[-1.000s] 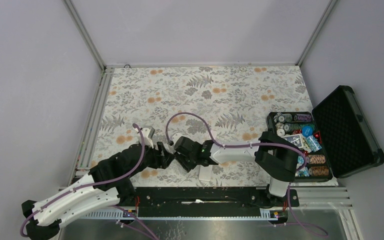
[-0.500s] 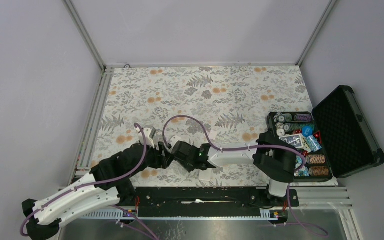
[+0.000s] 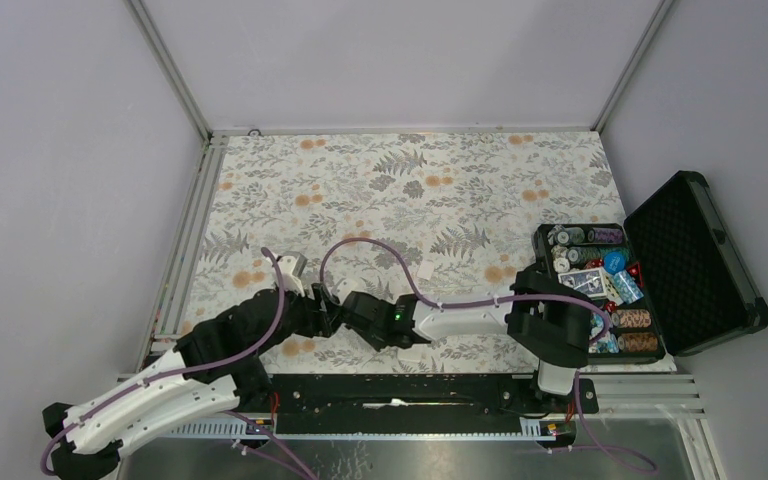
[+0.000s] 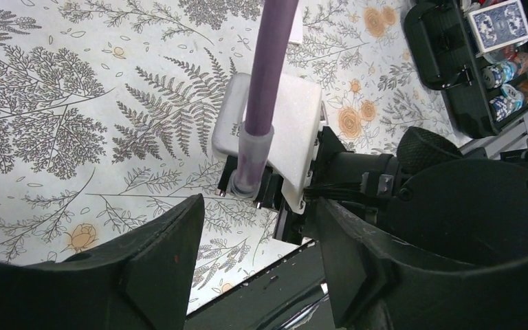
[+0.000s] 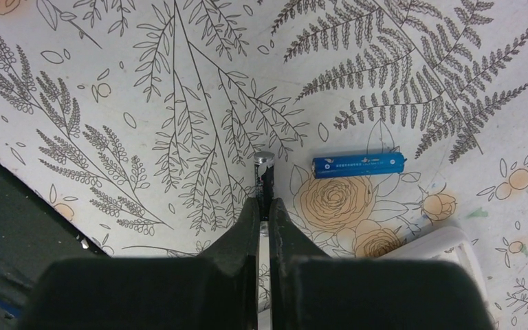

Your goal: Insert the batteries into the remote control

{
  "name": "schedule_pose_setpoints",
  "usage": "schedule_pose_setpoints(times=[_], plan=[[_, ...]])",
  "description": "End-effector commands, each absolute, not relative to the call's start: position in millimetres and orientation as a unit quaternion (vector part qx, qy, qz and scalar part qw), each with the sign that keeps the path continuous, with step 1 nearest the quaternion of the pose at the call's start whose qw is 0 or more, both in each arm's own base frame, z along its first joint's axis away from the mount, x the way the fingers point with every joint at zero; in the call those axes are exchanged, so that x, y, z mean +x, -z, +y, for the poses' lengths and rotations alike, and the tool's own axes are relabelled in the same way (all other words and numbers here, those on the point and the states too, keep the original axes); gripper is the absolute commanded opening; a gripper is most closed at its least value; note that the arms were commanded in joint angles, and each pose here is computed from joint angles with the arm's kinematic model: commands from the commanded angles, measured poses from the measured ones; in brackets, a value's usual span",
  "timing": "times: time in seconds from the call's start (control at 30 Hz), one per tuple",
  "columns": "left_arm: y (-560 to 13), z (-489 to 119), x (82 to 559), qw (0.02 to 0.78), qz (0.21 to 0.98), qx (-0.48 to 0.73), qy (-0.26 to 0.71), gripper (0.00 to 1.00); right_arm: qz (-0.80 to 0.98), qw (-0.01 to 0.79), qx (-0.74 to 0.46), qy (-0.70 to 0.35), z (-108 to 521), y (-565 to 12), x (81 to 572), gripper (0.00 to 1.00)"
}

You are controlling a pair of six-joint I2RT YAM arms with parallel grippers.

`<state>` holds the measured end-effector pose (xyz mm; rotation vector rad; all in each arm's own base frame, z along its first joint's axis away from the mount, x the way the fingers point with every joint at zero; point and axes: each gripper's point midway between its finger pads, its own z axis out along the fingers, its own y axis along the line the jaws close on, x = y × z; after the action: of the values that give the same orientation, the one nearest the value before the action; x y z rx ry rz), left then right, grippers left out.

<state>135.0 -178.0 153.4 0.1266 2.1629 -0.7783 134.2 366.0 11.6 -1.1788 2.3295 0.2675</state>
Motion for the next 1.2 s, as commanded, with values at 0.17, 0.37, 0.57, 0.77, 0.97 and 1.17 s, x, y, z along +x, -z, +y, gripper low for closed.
schedule_pose_setpoints(times=[0.17, 0.37, 0.57, 0.77, 0.97, 1.17], plan=[[-165.5, -179.2, 134.3, 0.415, 0.845, 0.032, 0.335, 0.64, 0.865, 0.258, -0.416, -0.108, 348.9, -38.2, 122.8, 0.0], [-163.3, -182.2, 134.6, 0.412, 0.846, 0.03, 0.338, 0.64, 0.863, 0.284, -0.403, -0.114, 329.0, -62.5, 123.7, 0.0], [-159.6, -192.0, 136.3, 0.405, 0.846, 0.037, 0.344, 0.64, 0.859, 0.301, -0.404, -0.094, 301.9, -79.6, 126.3, 0.0], [-153.1, -203.1, 138.7, 0.397, 0.849, 0.047, 0.346, 0.64, 0.842, 0.325, -0.43, -0.034, 276.3, -87.3, 140.1, 0.0], [-143.9, -212.9, 141.5, 0.389, 0.853, 0.057, 0.344, 0.64, 0.813, 0.347, -0.468, -0.019, 266.3, -89.5, 152.1, 0.0], [-131.5, -217.9, 144.0, 0.384, 0.857, 0.06, 0.339, 0.64, 0.794, 0.348, -0.498, 0.022, 253.6, -82.4, 171.0, 0.0]])
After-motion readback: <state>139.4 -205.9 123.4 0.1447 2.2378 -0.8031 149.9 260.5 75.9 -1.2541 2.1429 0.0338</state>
